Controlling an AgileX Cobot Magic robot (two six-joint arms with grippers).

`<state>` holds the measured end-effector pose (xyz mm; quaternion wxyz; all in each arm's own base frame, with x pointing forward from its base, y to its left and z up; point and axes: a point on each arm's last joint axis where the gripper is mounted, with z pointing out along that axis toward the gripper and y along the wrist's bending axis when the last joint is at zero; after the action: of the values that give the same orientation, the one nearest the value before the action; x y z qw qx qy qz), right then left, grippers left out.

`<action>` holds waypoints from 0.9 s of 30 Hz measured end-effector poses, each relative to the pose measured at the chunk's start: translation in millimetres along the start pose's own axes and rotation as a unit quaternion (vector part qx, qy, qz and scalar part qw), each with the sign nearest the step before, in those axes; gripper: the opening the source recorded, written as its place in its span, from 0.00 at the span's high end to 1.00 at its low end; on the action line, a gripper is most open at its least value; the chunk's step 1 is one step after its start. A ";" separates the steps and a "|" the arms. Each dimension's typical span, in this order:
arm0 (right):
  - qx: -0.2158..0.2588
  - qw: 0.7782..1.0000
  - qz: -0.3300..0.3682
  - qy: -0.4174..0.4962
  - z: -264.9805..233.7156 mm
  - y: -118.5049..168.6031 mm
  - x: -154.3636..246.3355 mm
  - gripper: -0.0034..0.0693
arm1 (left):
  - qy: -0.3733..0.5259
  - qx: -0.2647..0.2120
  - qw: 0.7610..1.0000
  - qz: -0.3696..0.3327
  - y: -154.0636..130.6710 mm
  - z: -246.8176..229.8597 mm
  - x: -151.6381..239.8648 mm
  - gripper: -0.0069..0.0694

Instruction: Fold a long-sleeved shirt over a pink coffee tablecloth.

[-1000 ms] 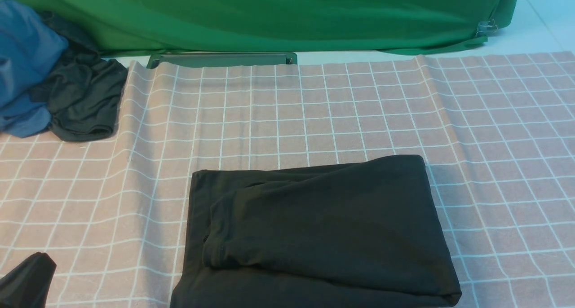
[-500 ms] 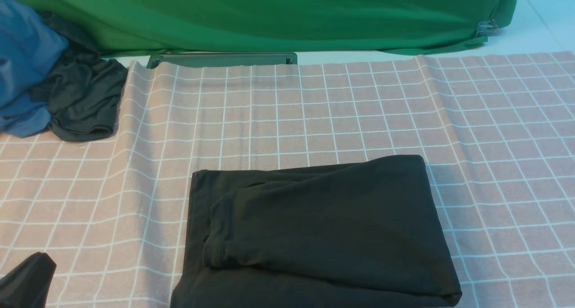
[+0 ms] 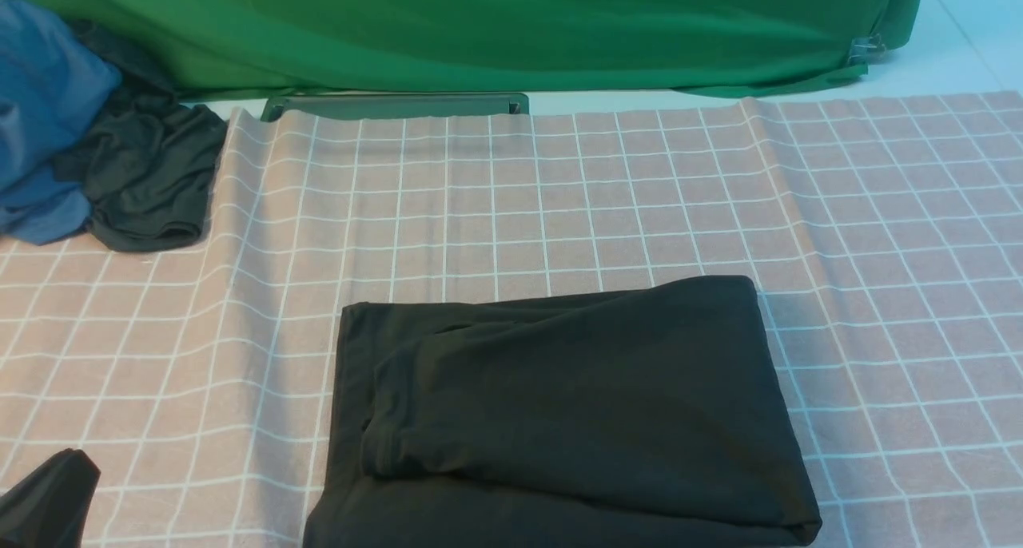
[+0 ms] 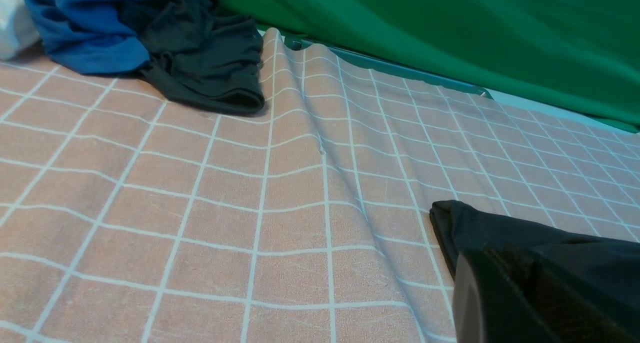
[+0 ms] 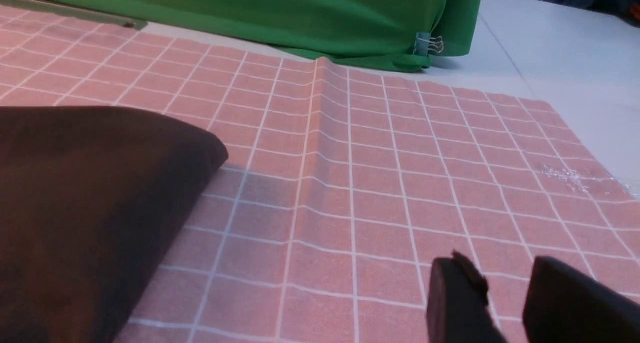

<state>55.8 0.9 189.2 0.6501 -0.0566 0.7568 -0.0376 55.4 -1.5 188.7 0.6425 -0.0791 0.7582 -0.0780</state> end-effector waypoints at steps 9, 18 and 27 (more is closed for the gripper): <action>0.000 1.000 0.001 0.000 0.0 0.0 0.1 0.61 | 0.000 0.000 1.000 0.000 0.0 0.0 0.0 0.89; 0.000 1.000 0.003 0.000 0.0 0.0 0.1 0.61 | 0.000 0.000 1.000 0.000 0.0 0.0 0.0 0.89; 0.000 1.000 0.005 0.000 0.0 0.0 0.1 0.61 | 0.000 0.000 1.000 0.000 0.0 0.0 0.0 0.89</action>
<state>55.8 0.9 189.1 0.6499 -0.0529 0.7574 -0.0344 55.4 -1.5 188.7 0.6425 -0.0787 0.7583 -0.0777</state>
